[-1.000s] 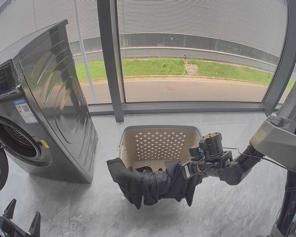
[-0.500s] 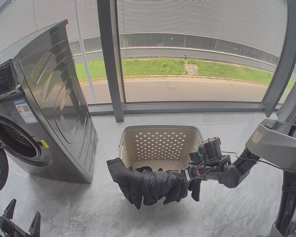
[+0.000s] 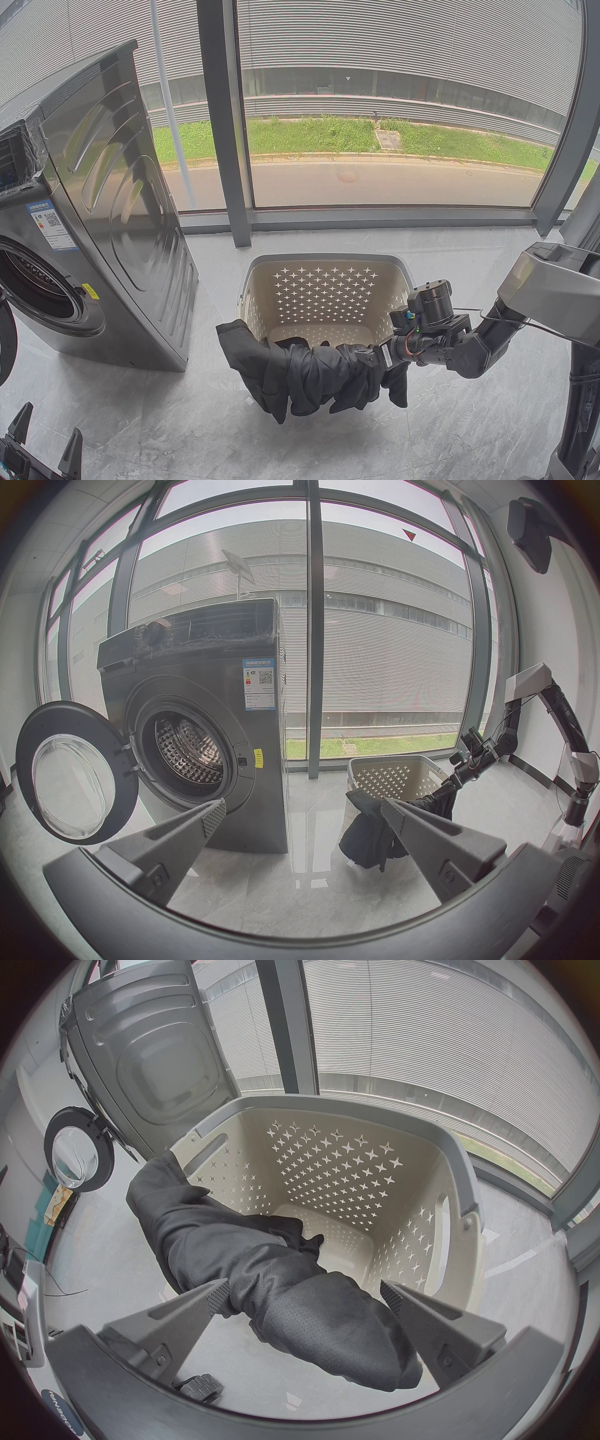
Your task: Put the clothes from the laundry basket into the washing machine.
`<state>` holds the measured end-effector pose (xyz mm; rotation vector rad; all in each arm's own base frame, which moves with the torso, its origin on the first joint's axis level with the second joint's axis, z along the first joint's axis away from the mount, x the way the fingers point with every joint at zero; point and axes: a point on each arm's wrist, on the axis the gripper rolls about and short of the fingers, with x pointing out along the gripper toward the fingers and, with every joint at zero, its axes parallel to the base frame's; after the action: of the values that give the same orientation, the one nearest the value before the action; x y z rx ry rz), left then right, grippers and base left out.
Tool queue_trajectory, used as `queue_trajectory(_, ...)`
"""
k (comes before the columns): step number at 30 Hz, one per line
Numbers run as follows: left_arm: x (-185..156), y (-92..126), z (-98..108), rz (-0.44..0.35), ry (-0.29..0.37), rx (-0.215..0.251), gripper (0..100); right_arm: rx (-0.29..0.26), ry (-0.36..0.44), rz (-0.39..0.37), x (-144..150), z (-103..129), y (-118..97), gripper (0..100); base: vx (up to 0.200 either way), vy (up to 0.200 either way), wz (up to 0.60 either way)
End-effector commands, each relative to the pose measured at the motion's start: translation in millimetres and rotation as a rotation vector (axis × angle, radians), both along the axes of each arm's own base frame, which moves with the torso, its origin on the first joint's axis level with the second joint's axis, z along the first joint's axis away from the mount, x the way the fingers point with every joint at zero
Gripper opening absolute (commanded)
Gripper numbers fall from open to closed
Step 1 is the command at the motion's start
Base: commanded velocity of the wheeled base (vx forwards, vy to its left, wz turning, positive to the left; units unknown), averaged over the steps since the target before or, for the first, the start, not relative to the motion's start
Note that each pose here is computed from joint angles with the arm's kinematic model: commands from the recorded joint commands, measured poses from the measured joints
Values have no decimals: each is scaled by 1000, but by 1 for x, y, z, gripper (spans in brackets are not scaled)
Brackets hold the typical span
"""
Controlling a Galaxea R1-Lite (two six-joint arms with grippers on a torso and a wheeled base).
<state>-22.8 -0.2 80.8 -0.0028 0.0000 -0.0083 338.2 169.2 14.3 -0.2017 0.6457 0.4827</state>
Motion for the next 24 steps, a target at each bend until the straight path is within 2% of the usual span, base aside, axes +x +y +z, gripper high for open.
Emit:
queue_trajectory(1, 0, 0, -5, 1, 0, 0, 100, -13, 23, -7, 2, -10, -3, 100, 0, 0, 0)
queue_trajectory(19, 0, 0, -5, 1, 0, 0, 100, -23, 38, -16, 4, -19, -6, 100, 0, 0, 0)
queue_trajectory(20, 0, 0, -5, 1, 0, 0, 100, -23, 38, -16, 4, -19, -6, 0, 0, 0, 0)
queue_trajectory(24, 0, 0, -5, 1, 0, 0, 100, -23, 38, -14, 5, -19, -5, 0, 0, 0, 0)
